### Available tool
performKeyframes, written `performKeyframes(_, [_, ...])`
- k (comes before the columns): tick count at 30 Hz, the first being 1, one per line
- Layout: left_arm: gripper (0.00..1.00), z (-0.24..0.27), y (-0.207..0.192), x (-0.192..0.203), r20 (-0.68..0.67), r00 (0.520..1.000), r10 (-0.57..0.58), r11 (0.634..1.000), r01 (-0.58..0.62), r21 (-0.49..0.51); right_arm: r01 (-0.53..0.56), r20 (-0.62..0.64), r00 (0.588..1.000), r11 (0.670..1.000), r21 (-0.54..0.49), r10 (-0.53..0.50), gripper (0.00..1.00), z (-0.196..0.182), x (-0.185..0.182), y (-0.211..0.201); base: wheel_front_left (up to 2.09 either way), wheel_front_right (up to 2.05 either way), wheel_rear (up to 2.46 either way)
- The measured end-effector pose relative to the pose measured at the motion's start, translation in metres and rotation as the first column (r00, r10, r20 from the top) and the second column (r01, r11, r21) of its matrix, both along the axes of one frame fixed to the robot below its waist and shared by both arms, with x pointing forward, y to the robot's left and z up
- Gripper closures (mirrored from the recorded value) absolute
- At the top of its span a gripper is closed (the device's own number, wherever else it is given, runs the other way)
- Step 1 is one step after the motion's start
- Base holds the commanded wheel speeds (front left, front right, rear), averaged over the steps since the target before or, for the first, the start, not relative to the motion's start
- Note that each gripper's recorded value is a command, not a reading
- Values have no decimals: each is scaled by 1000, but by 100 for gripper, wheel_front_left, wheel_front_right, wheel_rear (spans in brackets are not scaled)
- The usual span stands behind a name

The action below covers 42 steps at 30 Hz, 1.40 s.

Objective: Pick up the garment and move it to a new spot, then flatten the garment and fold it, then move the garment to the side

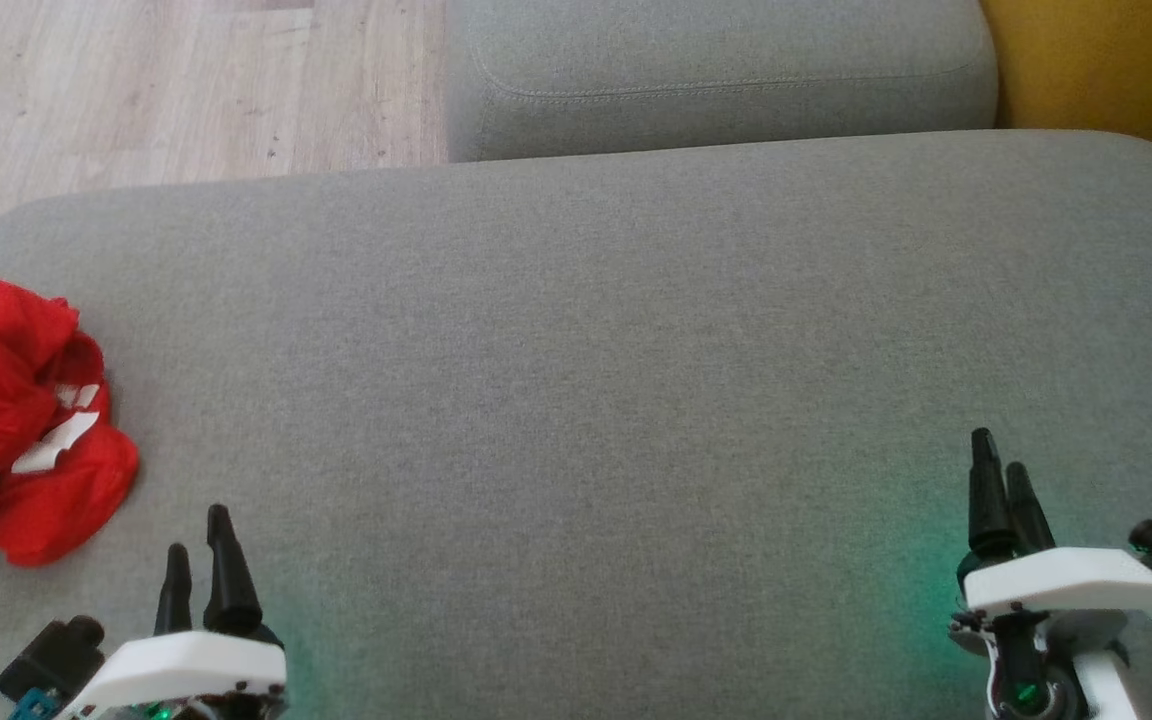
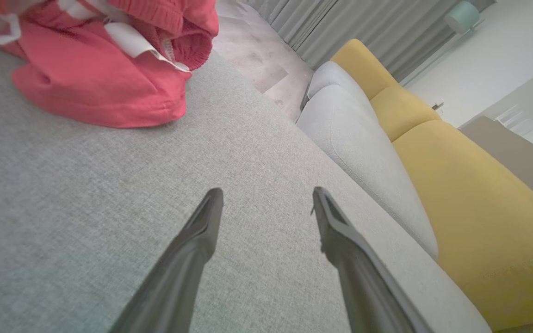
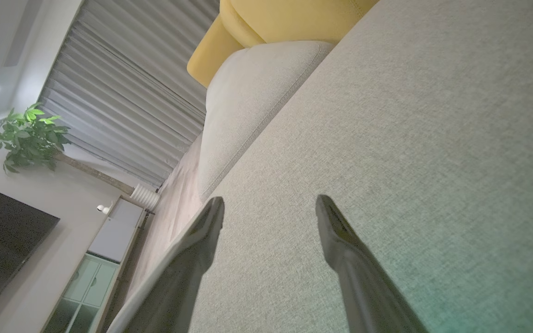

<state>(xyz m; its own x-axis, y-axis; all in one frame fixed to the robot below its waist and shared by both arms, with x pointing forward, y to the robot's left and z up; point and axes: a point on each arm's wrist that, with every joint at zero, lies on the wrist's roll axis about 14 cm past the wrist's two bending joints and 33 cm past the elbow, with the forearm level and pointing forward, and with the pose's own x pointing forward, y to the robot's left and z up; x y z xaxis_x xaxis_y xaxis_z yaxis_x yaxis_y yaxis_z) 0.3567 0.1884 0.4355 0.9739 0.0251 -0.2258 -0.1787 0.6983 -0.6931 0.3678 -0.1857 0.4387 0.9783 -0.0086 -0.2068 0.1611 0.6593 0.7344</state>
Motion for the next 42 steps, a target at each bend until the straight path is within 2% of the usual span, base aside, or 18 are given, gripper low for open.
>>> performKeyframes(8, [0,0,0,0,5,1000,-23,994,22,103,-36,10,999,993,-113,38,0,2,5,4,0,0,0])
performKeyframes(20, [0,1,-2,-1,10,998,-68,961,63,269,-101,-11,995,956,-276,102,0,-5,3,13,0,0,0])
performKeyframes(42, [0,7,-16,1,25,984,-174,851,137,506,-172,-7,980,836,-521,197,0,-2,2,22,0,0,0])
